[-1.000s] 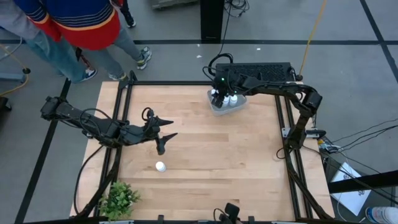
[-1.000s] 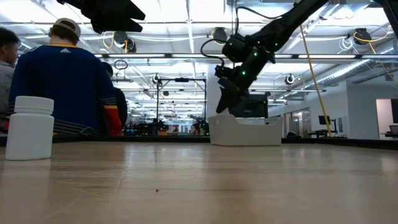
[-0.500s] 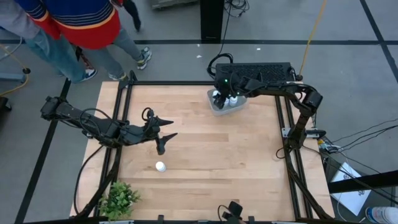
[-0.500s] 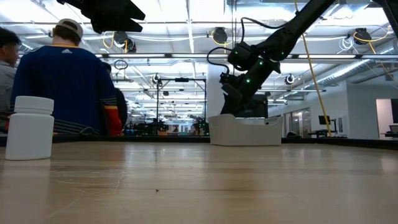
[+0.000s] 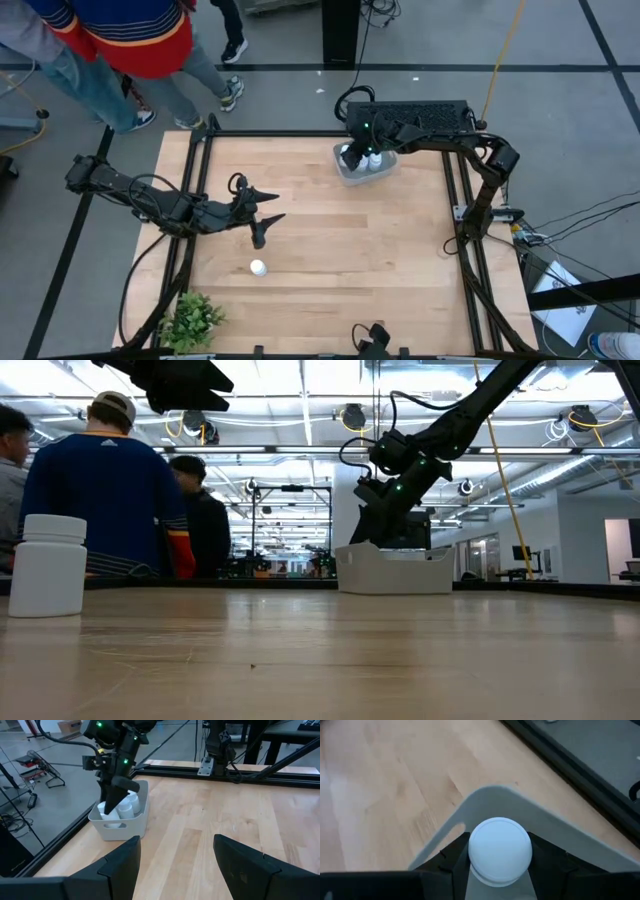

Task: Pick and place pill bottles into a basket
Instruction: Put the white medicine bottle into the gray bin

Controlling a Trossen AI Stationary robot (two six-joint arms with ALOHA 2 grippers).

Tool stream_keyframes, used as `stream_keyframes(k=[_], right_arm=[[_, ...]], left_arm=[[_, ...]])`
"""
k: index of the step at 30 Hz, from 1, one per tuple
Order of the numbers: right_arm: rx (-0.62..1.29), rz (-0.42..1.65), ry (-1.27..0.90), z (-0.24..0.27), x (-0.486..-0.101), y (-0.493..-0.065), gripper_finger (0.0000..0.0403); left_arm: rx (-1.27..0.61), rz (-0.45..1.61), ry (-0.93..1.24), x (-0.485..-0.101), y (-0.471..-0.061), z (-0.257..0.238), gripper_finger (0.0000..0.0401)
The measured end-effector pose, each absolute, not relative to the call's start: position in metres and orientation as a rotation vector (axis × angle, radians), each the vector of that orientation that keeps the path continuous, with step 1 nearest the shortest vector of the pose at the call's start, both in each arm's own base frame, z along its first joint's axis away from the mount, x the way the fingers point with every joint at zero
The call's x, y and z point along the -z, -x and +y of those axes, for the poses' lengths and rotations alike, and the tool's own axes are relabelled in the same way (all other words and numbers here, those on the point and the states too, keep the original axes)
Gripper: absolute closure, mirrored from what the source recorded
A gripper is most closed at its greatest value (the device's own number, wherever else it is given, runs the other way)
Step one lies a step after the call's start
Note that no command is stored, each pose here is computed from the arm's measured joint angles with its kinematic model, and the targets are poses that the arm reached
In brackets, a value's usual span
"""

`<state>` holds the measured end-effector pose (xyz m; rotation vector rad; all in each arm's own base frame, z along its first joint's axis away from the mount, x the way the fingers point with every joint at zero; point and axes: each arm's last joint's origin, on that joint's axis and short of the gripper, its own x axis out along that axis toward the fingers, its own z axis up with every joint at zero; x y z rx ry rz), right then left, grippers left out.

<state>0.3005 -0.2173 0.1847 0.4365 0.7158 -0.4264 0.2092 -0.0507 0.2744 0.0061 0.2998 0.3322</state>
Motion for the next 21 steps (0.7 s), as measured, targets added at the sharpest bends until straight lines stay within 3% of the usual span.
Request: stream_keyframes(k=[6,21], right_arm=[[0.565,0.714,-0.411,-0.2147,-0.1852,-0.3042,0.025],[0.67,0.769,-0.431,-0.208,-0.1807,-0.3039,0.025]], left_arm=[[-0.332,0.3,-0.01,-0.2744,-0.2091,-0.0507,0.0144],[-0.333,0.301,-0.011,-0.2743,-0.2092,-0.0504,0.0144]])
